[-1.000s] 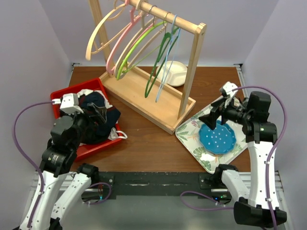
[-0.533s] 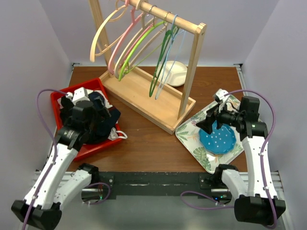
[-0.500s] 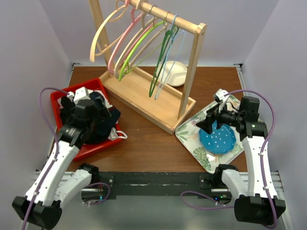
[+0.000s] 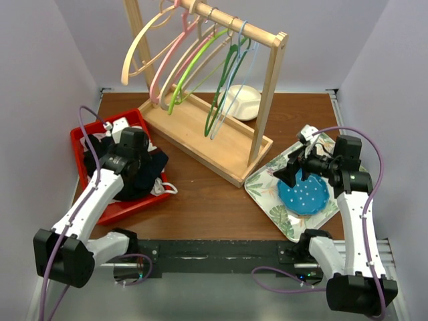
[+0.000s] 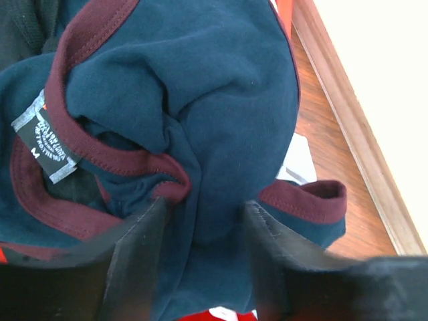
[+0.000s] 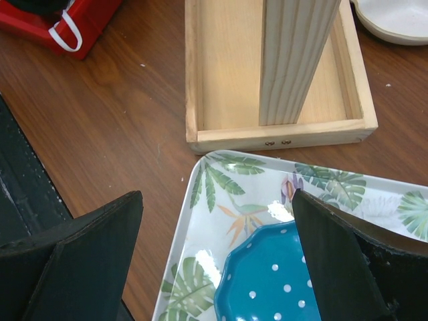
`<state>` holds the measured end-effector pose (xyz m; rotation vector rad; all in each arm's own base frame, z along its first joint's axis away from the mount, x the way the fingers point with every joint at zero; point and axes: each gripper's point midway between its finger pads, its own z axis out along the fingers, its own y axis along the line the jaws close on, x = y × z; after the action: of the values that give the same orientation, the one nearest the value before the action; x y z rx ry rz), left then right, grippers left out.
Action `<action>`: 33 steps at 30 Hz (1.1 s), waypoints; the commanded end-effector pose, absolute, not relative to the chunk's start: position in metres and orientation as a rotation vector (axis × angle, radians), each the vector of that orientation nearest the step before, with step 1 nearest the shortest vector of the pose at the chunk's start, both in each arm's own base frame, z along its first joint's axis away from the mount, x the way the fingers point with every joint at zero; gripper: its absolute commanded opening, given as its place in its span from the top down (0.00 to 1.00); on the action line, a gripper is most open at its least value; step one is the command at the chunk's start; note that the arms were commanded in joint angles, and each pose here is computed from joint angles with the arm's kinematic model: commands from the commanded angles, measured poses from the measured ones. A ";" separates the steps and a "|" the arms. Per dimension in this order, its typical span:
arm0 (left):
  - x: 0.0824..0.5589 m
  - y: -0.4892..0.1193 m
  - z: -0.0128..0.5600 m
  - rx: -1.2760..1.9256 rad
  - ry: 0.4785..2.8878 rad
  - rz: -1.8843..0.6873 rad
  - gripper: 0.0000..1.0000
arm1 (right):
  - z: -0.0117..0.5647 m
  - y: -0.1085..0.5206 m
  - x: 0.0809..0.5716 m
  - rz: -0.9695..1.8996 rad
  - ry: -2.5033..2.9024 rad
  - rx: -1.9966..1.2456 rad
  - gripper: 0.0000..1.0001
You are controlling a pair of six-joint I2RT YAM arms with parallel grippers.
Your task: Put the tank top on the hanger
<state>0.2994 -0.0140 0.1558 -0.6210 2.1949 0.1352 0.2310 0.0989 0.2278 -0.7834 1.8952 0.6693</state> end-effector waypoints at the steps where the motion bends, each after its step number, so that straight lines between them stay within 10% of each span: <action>1: 0.315 -0.005 0.176 -0.614 2.111 0.168 0.65 | 0.237 0.099 0.232 0.650 1.850 -0.811 0.01; 4: 0.311 -0.001 0.192 -0.605 2.084 0.174 1.00 | 0.242 0.100 0.229 0.651 1.847 -0.823 0.01; 33: 0.183 -0.119 0.572 0.193 1.289 -0.700 1.00 | 0.293 0.094 0.215 0.504 1.772 -0.979 0.01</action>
<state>0.2142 -0.0851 0.5165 -0.0340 1.4681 -0.5444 0.2144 0.0955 0.2822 -0.9424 1.8065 0.5453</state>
